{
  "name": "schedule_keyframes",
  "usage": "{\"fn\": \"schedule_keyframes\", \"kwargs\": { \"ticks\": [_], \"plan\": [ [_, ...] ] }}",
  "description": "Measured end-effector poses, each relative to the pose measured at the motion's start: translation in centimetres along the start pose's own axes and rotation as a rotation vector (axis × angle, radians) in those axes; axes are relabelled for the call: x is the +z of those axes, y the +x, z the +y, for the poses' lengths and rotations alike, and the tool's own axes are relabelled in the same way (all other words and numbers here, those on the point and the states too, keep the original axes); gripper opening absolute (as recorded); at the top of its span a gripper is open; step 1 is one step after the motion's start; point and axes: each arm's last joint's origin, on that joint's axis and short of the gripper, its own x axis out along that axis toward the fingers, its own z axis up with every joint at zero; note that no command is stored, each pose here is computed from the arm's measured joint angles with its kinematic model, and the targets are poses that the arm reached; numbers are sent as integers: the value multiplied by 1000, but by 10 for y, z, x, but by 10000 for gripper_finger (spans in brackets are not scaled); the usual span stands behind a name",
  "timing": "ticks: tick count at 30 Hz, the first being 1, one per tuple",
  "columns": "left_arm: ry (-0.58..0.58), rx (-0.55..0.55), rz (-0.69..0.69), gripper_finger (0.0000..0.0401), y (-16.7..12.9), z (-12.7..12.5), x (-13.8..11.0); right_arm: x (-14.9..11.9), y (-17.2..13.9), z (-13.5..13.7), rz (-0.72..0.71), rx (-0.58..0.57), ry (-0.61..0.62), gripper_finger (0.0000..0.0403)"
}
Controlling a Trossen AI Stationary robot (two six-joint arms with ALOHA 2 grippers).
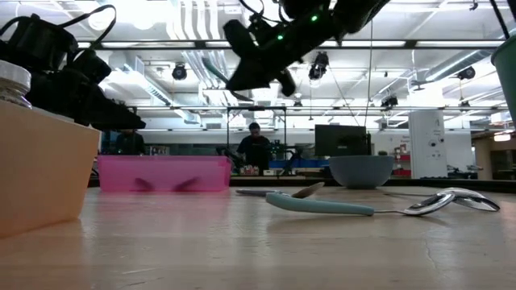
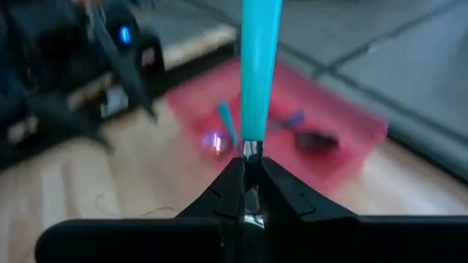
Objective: Pick & Place Food Item
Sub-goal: Put the green spoon into the pink bin
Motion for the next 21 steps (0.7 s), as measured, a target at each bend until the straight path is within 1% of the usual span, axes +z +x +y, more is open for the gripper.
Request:
{"fn": "schedule_keyframes", "kwargs": {
  "ticks": [2,6,10,12,14,17,21],
  "plan": [
    [0,0,4,243,0,0,0,5,8,-4,-71,9,3,27],
    [-2,-1,13,243,1,0,-1,7,25,-12,-147,8,18,27],
    [-3,-1,19,243,1,0,-2,1,50,-15,-202,5,-1,27],
    [-3,-1,20,243,1,0,-2,-3,65,-16,-226,22,1,27],
    [-3,-1,19,243,1,0,-2,-6,80,-15,-229,37,0,27],
    [-4,-1,25,243,2,0,-2,-9,102,-16,-223,25,-1,27],
    [-4,-2,27,243,2,0,-2,-11,127,-17,-171,-2,-3,27]
  ]
}}
